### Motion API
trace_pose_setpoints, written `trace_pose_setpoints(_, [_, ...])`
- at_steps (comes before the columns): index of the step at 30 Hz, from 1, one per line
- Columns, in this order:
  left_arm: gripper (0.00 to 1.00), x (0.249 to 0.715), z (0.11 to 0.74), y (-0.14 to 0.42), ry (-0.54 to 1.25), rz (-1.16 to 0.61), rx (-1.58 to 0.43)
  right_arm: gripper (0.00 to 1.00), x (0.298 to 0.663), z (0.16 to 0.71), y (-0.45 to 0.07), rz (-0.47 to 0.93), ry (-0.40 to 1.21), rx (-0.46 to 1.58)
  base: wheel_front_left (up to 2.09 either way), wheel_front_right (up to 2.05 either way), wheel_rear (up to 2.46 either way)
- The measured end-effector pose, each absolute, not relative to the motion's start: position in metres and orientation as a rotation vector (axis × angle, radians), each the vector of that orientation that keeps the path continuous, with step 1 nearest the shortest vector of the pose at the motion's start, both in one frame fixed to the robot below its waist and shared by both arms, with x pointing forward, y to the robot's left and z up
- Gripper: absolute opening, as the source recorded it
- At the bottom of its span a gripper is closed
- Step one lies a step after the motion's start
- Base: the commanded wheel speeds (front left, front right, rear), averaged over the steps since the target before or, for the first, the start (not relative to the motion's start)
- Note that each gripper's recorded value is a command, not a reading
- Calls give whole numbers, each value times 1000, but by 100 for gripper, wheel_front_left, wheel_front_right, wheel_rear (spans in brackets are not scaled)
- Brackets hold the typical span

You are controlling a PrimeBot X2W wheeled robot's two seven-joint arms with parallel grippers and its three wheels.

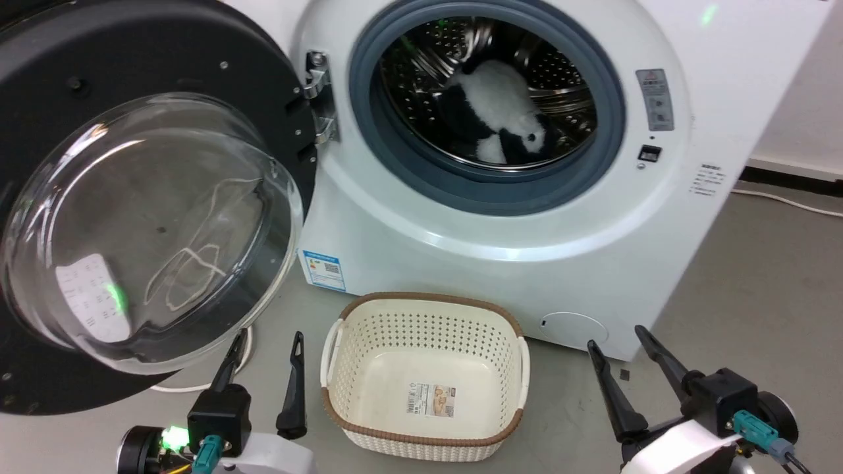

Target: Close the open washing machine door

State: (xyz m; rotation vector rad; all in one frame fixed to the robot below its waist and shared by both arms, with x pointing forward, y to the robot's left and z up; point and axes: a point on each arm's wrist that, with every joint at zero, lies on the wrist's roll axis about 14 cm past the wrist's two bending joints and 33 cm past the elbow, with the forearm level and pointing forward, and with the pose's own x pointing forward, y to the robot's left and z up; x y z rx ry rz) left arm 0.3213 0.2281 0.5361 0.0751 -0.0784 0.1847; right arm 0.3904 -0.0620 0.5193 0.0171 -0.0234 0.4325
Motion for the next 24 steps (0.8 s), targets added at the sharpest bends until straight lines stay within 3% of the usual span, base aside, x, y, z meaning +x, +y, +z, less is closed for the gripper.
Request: trace_pose_setpoints(24, [100, 292, 540, 243, -117, 276, 90, 100, 389, 517, -11, 605, -38, 54, -3, -3, -3])
